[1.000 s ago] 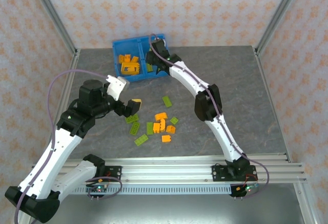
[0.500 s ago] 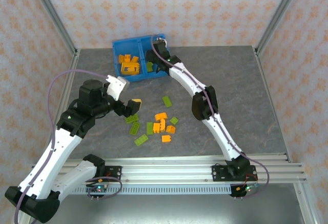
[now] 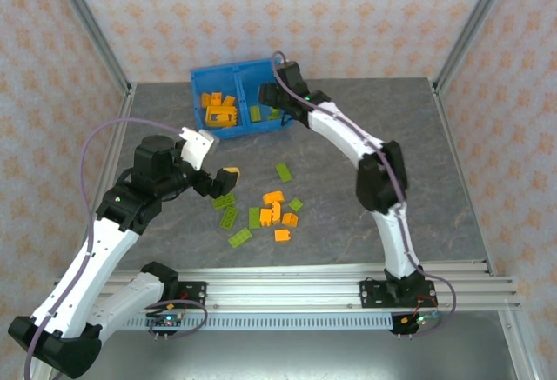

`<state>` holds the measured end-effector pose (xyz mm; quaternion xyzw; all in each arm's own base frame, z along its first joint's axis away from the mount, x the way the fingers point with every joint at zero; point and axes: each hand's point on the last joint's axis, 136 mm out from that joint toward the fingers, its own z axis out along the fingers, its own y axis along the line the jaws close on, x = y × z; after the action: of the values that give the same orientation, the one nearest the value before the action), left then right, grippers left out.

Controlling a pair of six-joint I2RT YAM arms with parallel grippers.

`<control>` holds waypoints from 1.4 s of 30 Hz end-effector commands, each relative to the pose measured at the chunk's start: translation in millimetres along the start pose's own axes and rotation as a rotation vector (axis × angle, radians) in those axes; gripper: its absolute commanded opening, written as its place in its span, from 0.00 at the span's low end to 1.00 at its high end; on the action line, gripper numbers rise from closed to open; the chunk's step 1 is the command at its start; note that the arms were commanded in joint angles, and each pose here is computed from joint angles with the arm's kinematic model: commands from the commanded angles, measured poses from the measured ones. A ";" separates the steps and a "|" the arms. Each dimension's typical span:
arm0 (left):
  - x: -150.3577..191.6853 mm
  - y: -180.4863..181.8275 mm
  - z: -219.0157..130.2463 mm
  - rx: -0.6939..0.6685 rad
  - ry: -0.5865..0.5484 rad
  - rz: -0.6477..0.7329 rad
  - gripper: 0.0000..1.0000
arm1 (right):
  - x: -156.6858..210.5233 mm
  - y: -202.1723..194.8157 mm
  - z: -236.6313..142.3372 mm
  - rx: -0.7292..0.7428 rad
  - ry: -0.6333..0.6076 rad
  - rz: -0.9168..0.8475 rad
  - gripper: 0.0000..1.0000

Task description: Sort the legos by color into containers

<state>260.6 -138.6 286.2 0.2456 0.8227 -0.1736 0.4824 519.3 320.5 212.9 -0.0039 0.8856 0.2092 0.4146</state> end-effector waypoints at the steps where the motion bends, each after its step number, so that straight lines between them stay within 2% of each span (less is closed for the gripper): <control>1: 2.0 2.4 2.0 -0.004 -0.004 0.015 1.00 | 3.2 8.4 -50.8 -0.085 -0.044 -0.068 0.62; 7: 2.9 -6.5 6.7 0.057 -0.007 0.025 1.00 | 109.5 -18.6 -74.9 -0.038 0.224 -0.173 0.66; 10: 4.9 -6.9 10.3 0.067 0.008 0.025 1.00 | 156.5 -25.8 -73.4 -0.009 0.354 -0.200 0.77; 13: 6.6 -6.9 12.7 0.069 0.017 0.021 1.00 | 187.2 -30.4 -65.5 0.010 0.443 -0.217 0.83; 18: 8.7 -3.5 12.3 0.047 0.028 0.023 1.00 | 203.2 -34.7 -47.7 0.033 0.485 -0.230 0.84; 24: 11.0 1.4 10.9 0.017 0.038 0.027 1.00 | 215.8 -50.6 -22.9 0.111 0.510 -0.281 0.77; 35: 11.3 3.2 11.7 0.008 0.042 0.024 1.00 | 234.0 -75.2 -17.9 0.223 0.532 -0.344 0.53; 42: 11.4 3.0 11.5 0.009 0.043 0.023 1.00 | 221.9 -74.4 -23.6 0.251 0.492 -0.342 0.41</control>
<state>263.9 -144.4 271.0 0.2621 0.8284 -0.1780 0.4619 367.5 287.9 26.2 -0.1579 0.9657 0.0427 0.2017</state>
